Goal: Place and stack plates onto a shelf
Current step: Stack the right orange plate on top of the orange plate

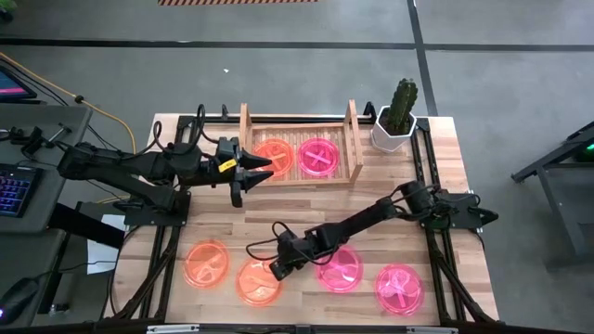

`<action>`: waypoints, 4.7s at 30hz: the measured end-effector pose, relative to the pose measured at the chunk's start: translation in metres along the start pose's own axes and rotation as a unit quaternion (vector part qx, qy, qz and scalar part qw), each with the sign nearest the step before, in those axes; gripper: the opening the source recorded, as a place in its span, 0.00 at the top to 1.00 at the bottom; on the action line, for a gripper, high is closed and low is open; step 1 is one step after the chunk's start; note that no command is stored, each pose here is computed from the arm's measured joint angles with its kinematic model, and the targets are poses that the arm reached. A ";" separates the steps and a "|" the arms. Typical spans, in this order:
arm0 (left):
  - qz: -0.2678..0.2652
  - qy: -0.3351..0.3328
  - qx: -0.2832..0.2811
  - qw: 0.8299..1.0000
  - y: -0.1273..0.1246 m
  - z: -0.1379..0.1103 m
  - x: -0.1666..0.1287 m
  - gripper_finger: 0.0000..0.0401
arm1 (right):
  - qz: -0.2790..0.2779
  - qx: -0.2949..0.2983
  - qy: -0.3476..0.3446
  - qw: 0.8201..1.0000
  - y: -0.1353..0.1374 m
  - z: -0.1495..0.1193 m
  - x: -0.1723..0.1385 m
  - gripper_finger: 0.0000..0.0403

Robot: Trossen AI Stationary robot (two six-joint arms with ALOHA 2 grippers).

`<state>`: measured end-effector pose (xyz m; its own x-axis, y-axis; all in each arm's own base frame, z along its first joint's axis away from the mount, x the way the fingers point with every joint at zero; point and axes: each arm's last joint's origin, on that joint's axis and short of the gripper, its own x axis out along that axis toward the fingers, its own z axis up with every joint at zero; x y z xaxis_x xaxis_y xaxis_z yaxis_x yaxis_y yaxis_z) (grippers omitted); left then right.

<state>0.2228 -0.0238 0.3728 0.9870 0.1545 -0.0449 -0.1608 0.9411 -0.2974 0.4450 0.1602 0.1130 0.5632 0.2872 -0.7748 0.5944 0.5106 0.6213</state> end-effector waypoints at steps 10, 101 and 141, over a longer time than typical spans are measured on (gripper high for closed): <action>0.001 0.001 -0.007 1.000 0.000 0.000 0.000 0.60 | 0.006 -0.042 0.019 0.999 -0.001 0.000 0.000 0.98; 0.062 0.050 -0.026 0.996 0.005 -0.018 0.012 0.60 | 0.075 -0.134 0.034 0.988 -0.005 -0.026 -0.065 1.00; 0.001 -0.066 -0.040 0.997 0.015 0.034 -0.076 0.60 | -0.011 0.048 -0.276 0.960 -0.100 0.111 -0.210 1.00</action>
<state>0.1456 -0.0113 0.4046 0.9767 0.1995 0.0793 -0.1565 0.9147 -0.3727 0.3312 -0.0416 0.2262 0.7530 -0.2096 -0.6238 0.6443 0.4274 0.6342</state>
